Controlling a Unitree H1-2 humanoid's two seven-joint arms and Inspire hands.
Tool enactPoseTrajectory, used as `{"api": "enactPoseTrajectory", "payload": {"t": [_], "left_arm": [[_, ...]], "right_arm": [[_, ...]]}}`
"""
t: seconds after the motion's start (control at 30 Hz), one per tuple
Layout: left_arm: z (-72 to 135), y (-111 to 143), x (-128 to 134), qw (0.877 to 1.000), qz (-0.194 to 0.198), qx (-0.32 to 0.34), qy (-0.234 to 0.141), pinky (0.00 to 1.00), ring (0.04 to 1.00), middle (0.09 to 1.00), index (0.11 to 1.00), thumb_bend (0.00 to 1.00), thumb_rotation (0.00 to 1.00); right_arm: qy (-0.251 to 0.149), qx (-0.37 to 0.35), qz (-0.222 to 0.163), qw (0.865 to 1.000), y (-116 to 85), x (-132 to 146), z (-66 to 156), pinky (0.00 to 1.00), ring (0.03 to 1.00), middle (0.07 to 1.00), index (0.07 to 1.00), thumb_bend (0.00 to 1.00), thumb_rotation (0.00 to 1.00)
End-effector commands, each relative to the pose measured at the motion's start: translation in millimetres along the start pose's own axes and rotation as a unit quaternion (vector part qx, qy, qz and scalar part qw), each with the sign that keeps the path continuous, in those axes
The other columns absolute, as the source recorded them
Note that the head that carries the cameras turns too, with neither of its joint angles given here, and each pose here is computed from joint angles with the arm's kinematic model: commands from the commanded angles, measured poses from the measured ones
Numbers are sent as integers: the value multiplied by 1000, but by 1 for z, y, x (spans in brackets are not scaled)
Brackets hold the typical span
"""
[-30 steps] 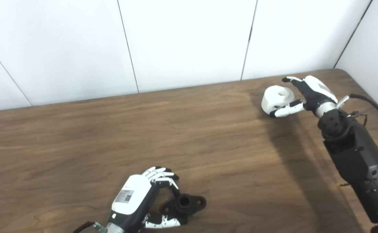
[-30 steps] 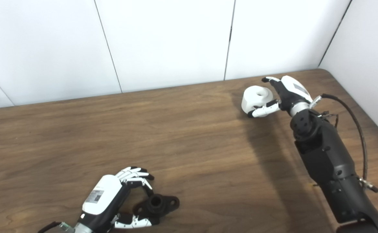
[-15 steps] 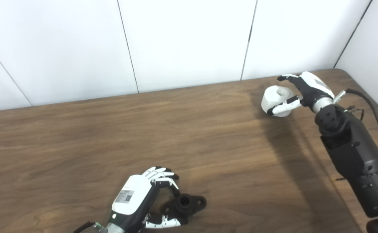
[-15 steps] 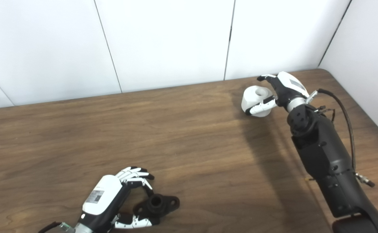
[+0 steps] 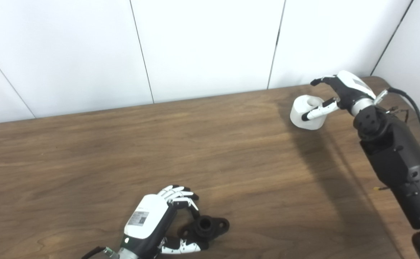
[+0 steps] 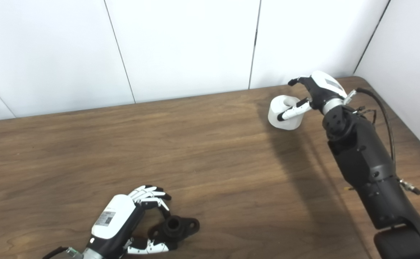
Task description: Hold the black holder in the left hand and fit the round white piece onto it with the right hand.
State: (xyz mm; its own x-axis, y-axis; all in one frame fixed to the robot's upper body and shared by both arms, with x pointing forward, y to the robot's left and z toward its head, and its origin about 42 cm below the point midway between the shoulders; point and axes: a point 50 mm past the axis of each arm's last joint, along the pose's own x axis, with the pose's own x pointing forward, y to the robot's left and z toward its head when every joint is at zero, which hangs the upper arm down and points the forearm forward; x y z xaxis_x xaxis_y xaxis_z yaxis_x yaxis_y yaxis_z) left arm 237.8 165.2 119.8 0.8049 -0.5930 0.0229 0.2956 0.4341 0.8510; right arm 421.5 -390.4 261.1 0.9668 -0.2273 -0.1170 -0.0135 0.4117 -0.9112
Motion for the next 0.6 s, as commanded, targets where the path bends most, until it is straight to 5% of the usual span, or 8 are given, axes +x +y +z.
{"api": "enactPoseTrajectory", "payload": {"t": [0.0,0.57], "left_arm": [[-15,-34,-21,994,-97,-5,58,860,837,763,486,520,48],[-13,-29,-22,993,-99,0,62,858,839,769,487,519,47]], "right_arm": [[-18,-8,-41,999,-34,4,12,905,1000,912,789,880,272],[-9,-29,-27,999,-36,6,8,889,1000,903,774,877,278]]}}
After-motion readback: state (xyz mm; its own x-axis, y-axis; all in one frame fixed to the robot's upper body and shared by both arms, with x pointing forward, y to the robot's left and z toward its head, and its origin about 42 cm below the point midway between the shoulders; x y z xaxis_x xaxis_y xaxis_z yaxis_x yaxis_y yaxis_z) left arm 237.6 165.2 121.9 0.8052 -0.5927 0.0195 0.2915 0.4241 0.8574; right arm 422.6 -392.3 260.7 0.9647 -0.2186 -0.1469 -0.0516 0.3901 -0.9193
